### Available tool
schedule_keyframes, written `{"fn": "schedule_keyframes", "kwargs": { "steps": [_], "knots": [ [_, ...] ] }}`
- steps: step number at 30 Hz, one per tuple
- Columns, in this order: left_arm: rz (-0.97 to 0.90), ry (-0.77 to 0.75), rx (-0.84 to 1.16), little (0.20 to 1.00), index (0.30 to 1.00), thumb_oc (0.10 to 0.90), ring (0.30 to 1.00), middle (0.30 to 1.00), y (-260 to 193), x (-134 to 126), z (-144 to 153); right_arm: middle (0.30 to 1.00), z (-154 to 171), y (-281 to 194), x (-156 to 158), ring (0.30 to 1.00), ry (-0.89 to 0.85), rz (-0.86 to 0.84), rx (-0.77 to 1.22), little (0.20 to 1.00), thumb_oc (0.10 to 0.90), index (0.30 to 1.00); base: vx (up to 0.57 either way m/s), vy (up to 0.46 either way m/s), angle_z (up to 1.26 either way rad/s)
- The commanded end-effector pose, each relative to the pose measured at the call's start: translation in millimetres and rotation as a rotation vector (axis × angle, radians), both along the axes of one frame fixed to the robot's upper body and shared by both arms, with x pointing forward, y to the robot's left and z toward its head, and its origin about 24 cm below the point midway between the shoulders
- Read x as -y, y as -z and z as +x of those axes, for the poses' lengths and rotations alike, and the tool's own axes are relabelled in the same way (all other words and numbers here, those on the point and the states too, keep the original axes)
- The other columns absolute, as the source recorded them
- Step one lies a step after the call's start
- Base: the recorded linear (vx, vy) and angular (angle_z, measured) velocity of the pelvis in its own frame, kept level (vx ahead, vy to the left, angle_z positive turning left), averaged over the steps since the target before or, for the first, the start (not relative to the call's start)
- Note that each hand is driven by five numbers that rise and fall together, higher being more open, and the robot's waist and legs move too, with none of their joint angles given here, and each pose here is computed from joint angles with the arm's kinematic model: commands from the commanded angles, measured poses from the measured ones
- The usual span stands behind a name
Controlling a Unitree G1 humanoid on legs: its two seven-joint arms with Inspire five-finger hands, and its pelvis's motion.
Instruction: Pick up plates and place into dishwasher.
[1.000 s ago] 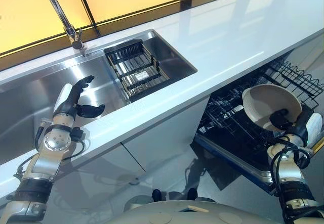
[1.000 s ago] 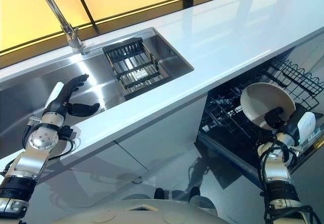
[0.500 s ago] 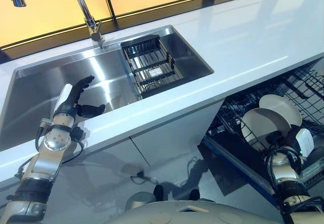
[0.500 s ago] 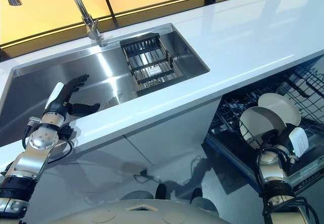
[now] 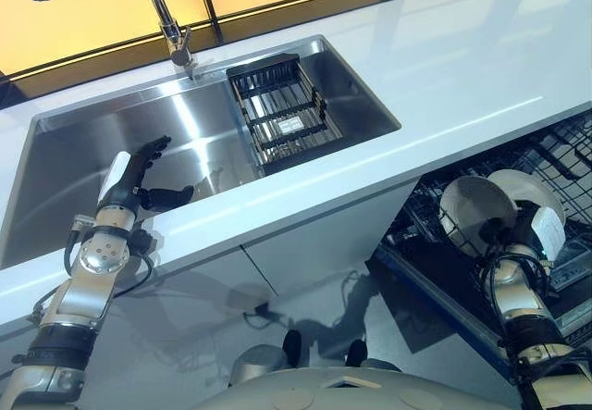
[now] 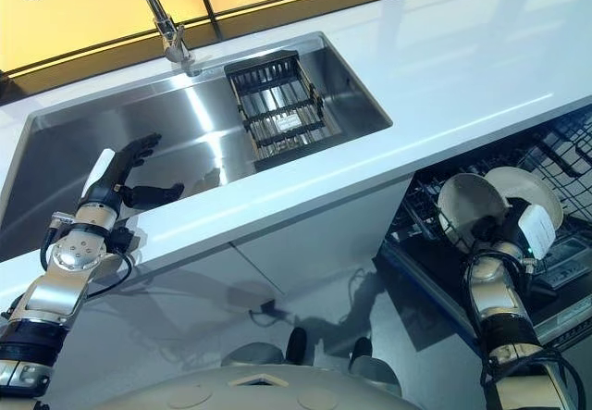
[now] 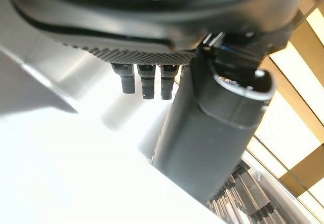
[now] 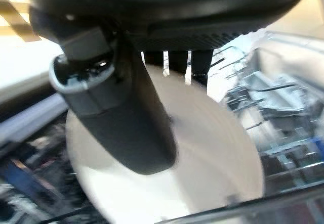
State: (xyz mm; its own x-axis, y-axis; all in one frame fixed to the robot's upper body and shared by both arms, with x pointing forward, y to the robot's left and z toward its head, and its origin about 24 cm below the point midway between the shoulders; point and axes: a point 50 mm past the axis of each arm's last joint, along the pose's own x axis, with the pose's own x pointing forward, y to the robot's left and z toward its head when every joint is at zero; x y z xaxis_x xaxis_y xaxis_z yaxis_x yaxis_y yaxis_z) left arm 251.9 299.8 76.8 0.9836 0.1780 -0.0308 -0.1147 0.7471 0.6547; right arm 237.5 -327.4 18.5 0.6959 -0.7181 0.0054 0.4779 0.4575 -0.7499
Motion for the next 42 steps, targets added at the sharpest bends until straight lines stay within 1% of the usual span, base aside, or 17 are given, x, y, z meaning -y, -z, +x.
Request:
{"fn": "schedule_keyframes", "kwargs": {
  "steps": [1, 4, 5, 6, 10, 12, 16, 18, 19, 21, 22, 28, 31, 34, 35, 40, 42],
  "knots": [
    [0.084, 0.028, 0.161, 0.9, 0.9, 0.8, 0.9, 0.9, -40, -6, 3, 0.9, 25, -79, -12, 0.9, -0.11, -0.128, 0.424, 0.9, 0.8, 0.9, -0.01, 0.007, -0.06],
    [0.081, 0.019, 0.159, 0.9, 0.9, 0.8, 0.9, 0.9, -40, -9, 3, 0.9, 22, -90, -14, 0.9, -0.124, -0.101, 0.505, 0.9, 0.8, 0.9, -0.02, 0.004, -0.08],
    [0.079, 0.015, 0.159, 0.9, 0.9, 0.8, 0.9, 0.9, -40, -10, 2, 0.9, 20, -92, -14, 0.9, -0.13, -0.07, 0.533, 0.9, 0.8, 0.9, -0.02, -0.007, -0.09],
    [0.078, 0.01, 0.158, 0.9, 0.9, 0.8, 0.9, 0.9, -40, -11, 1, 0.9, 16, -92, -15, 0.9, -0.131, 0.004, 0.579, 0.9, 0.8, 0.9, -0.02, -0.013, -0.1],
    [0.08, 0.004, 0.158, 0.9, 0.9, 0.8, 0.9, 0.9, -39, -13, -1, 0.9, 9, -91, -16, 0.9, -0.129, 0.1, 0.647, 0.9, 0.8, 0.9, -0.02, -0.018, -0.16],
    [0.085, -0.001, 0.156, 0.9, 0.9, 0.8, 0.9, 0.9, -37, -14, -2, 0.9, 4, -86, -15, 0.9, -0.106, 0.181, 0.69, 0.9, 0.8, 0.9, -0.03, -0.033, -0.11],
    [0.089, -0.011, 0.162, 0.9, 0.9, 0.8, 0.9, 0.9, -38, -17, -2, 0.9, -5, -72, -8, 0.9, -0.02, 0.319, 0.742, 0.9, 0.8, 0.9, -0.04, -0.036, -0.15],
    [0.086, -0.016, 0.164, 0.9, 0.9, 0.8, 0.9, 0.9, -38, -17, -2, 0.9, -10, -58, -7, 0.9, 0.057, 0.458, 0.79, 0.9, 0.8, 0.9, -0.05, -0.031, -0.16],
    [0.086, -0.014, 0.164, 0.9, 0.9, 0.8, 0.9, 0.9, -37, -16, -1, 0.9, -14, -43, -7, 0.9, 0.115, 0.559, 0.812, 0.9, 0.8, 0.9, -0.04, -0.033, -0.15],
    [0.088, -0.009, 0.164, 0.9, 0.9, 0.8, 0.9, 0.9, -37, -14, 0, 0.9, -17, -33, -9, 0.9, 0.168, 0.643, 0.843, 0.9, 0.8, 0.9, -0.04, -0.028, -0.17],
    [0.087, -0.005, 0.163, 0.9, 0.9, 0.8, 0.9, 0.9, -36, -13, 1, 0.9, -20, -21, -14, 0.9, 0.231, 0.728, 0.875, 0.9, 0.8, 0.9, -0.03, -0.021, -0.13],
    [0.088, 0.015, 0.154, 0.9, 0.9, 0.8, 0.9, 0.9, -35, -5, 7, 0.9, -23, 5, -28, 0.9, 0.393, 0.851, 0.908, 0.9, 0.8, 0.9, 0.0, -0.004, -0.01],
    [0.088, 0.028, 0.149, 0.9, 0.9, 0.8, 0.9, 0.9, -35, -2, 9, 0.9, -20, 17, -36, 0.9, 0.423, 0.916, 0.878, 0.9, 0.8, 0.9, 0.0, 0.002, 0.01],
    [0.084, 0.038, 0.146, 0.9, 0.9, 0.8, 0.9, 0.9, -35, 1, 10, 0.9, -17, 26, -43, 0.9, 0.416, 0.981, 0.855, 0.9, 0.8, 0.9, -0.01, 0.009, 0.03],
    [0.082, 0.045, 0.145, 0.9, 0.9, 0.8, 0.9, 0.9, -34, 4, 10, 0.9, -12, 26, -48, 0.9, 0.366, 1.044, 0.861, 0.9, 0.8, 0.9, -0.01, 0.011, 0.04],
    [0.074, 0.059, 0.132, 0.9, 0.9, 0.8, 0.9, 0.9, -30, 9, 11, 0.9, 1, 24, -61, 0.9, 0.211, 1.147, 0.874, 0.9, 0.8, 0.9, 0.01, 0.032, 0.06],
    [0.07, 0.063, 0.129, 0.9, 0.9, 0.8, 0.9, 0.9, -29, 12, 11, 0.9, 10, 24, -67, 0.9, 0.126, 1.309, 0.91, 0.9, 0.8, 0.9, 0.03, 0.052, 0.09]
  ]
}}
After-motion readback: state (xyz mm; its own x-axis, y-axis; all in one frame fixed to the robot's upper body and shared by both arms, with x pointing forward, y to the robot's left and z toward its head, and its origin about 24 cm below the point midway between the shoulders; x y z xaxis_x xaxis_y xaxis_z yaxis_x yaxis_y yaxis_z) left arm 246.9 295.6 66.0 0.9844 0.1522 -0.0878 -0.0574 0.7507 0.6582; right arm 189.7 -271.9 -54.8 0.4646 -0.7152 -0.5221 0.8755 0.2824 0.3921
